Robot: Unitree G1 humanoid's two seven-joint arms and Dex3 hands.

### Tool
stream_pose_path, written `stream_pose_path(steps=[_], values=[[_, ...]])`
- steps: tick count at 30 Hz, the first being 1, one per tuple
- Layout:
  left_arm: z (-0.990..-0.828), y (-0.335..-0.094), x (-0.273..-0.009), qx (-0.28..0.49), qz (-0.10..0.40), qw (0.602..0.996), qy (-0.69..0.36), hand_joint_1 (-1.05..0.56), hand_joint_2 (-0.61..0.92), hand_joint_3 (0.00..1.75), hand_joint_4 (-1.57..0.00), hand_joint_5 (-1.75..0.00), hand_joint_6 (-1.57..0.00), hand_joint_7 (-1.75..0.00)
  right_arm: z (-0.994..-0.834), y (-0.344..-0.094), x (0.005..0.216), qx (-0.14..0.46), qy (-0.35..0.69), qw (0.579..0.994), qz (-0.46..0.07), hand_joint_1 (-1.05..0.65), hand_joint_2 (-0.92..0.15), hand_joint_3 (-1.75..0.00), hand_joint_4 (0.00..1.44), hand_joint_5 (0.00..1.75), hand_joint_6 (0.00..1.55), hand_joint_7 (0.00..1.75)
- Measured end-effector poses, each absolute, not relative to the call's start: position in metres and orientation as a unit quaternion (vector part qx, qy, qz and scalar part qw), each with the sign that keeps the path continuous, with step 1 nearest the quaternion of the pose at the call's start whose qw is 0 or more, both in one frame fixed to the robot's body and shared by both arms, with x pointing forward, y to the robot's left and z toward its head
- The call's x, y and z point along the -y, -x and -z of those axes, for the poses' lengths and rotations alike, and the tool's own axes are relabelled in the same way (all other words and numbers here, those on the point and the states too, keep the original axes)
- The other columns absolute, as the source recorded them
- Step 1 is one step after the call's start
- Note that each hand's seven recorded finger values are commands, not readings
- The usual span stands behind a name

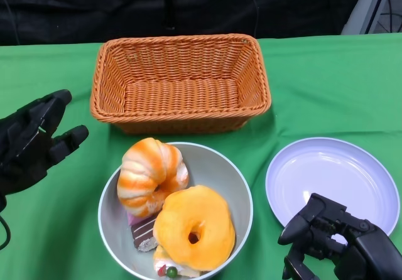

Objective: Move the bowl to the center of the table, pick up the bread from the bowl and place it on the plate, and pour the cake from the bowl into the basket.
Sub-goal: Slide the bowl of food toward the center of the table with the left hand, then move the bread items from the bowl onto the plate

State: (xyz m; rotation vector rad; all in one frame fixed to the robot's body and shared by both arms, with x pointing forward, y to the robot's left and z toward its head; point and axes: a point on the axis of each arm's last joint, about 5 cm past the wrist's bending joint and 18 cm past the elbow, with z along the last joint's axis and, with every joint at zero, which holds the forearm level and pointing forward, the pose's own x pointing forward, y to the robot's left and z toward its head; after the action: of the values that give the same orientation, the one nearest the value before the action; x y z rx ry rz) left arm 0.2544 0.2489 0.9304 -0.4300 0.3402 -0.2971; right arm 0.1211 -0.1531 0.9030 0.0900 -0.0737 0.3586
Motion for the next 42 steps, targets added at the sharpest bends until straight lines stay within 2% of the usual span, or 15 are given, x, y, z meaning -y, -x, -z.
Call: stream_pose_path(steps=[3,4,6,11,15,16,19,20,22,24,28,31,35,40,42], values=[[-0.930,-0.254,-0.249,-0.169,0.145,0.952,0.208,-0.59,0.92,0.31,-0.22,-0.09,-0.19,-0.06,-0.903,-0.121,0.153,0.037,-0.045,0.982,-0.178,-0.02,-0.45,-1.11,0.62,1.61,0.55,1.37],[-0.928,-0.253,-0.249,-0.159,0.140,0.957,0.198,-0.44,0.92,0.21,-0.54,-0.15,-0.53,-0.11,-0.903,-0.121,0.153,0.037,-0.045,0.982,-0.179,-0.02,-0.45,-1.11,0.62,1.61,0.55,1.37],[-0.920,-0.246,-0.249,-0.110,0.115,0.973,0.168,-0.31,0.92,0.13,-0.79,-0.15,-0.79,-0.10,-0.903,-0.121,0.153,0.037,-0.044,0.982,-0.178,-0.01,-0.45,-1.11,0.62,1.62,0.54,1.37],[-0.895,-0.226,-0.252,-0.037,0.070,0.991,0.112,-0.17,0.92,0.12,-1.02,-0.20,-1.03,-0.14,-0.903,-0.121,0.156,0.038,-0.047,0.982,-0.178,-0.01,-0.45,-1.11,0.62,1.62,0.54,1.36],[-0.886,-0.220,-0.256,0.000,0.064,0.994,0.085,-0.14,0.92,0.16,-1.13,-0.29,-1.15,-0.16,-0.903,-0.122,0.157,0.038,-0.049,0.982,-0.179,-0.01,-0.46,-1.10,0.62,1.62,0.54,1.36],[-0.885,-0.220,-0.256,0.008,0.064,0.995,0.079,-0.14,0.92,0.18,-1.14,-0.34,-1.17,-0.17,-0.903,-0.121,0.157,0.038,-0.049,0.982,-0.179,0.00,-0.46,-1.10,0.61,1.62,0.54,1.36],[-0.882,-0.219,-0.257,0.019,0.069,0.995,0.073,-0.12,0.92,0.25,-0.97,-0.82,-1.23,-0.15,-0.903,-0.121,0.157,0.038,-0.048,0.982,-0.178,-0.01,-0.46,-1.10,0.61,1.61,0.54,1.36],[-0.881,-0.218,-0.257,0.021,0.072,0.995,0.072,-0.12,0.92,0.26,-0.95,-0.86,-1.23,-0.14,-0.903,-0.121,0.157,0.038,-0.048,0.982,-0.178,-0.01,-0.46,-1.10,0.61,1.61,0.54,1.37],[-0.879,-0.218,-0.258,0.031,0.073,0.995,0.065,-0.09,0.92,0.32,-0.89,-1.06,-1.25,-0.17,-0.903,-0.121,0.157,0.038,-0.048,0.982,-0.178,0.00,-0.46,-1.10,0.62,1.61,0.54,1.36],[-0.879,-0.217,-0.258,0.043,0.074,0.995,0.055,-0.09,0.92,0.33,-0.86,-1.14,-1.25,-0.18,-0.902,-0.121,0.157,0.039,-0.048,0.982,-0.178,0.00,-0.47,-1.10,0.62,1.61,0.54,1.36],[-0.879,-0.216,-0.260,0.060,0.076,0.995,0.037,-0.08,0.92,0.34,-0.79,-1.28,-1.23,-0.24,-0.902,-0.121,0.158,0.042,-0.048,0.982,-0.180,-0.02,-0.46,-1.10,0.62,1.61,0.54,1.36],[-0.880,-0.214,-0.261,0.072,0.077,0.994,0.017,-0.09,0.92,0.33,-0.75,-1.33,-1.08,-0.52,-0.902,-0.121,0.158,0.041,-0.047,0.982,-0.179,-0.02,-0.46,-1.10,0.61,1.61,0.53,1.37],[-0.878,-0.213,-0.262,0.079,0.078,0.994,0.003,-0.08,0.92,0.34,-0.73,-1.35,-0.98,-0.69,-0.902,-0.120,0.159,0.041,-0.046,0.982,-0.179,-0.03,-0.45,-1.11,0.61,1.61,0.53,1.37],[-0.875,-0.211,-0.261,0.088,0.087,0.992,-0.006,-0.09,0.92,0.34,-0.72,-1.35,-0.95,-0.73,-0.903,-0.120,0.160,0.044,-0.044,0.982,-0.177,-0.06,-0.45,-1.10,0.59,1.57,0.51,1.34],[-0.875,-0.211,-0.260,0.088,0.089,0.992,-0.006,-0.08,0.92,0.34,-0.72,-1.35,-0.95,-0.74,-0.905,-0.120,0.161,0.046,-0.040,0.982,-0.177,-0.08,-0.46,-1.05,0.54,1.49,0.48,1.28]])
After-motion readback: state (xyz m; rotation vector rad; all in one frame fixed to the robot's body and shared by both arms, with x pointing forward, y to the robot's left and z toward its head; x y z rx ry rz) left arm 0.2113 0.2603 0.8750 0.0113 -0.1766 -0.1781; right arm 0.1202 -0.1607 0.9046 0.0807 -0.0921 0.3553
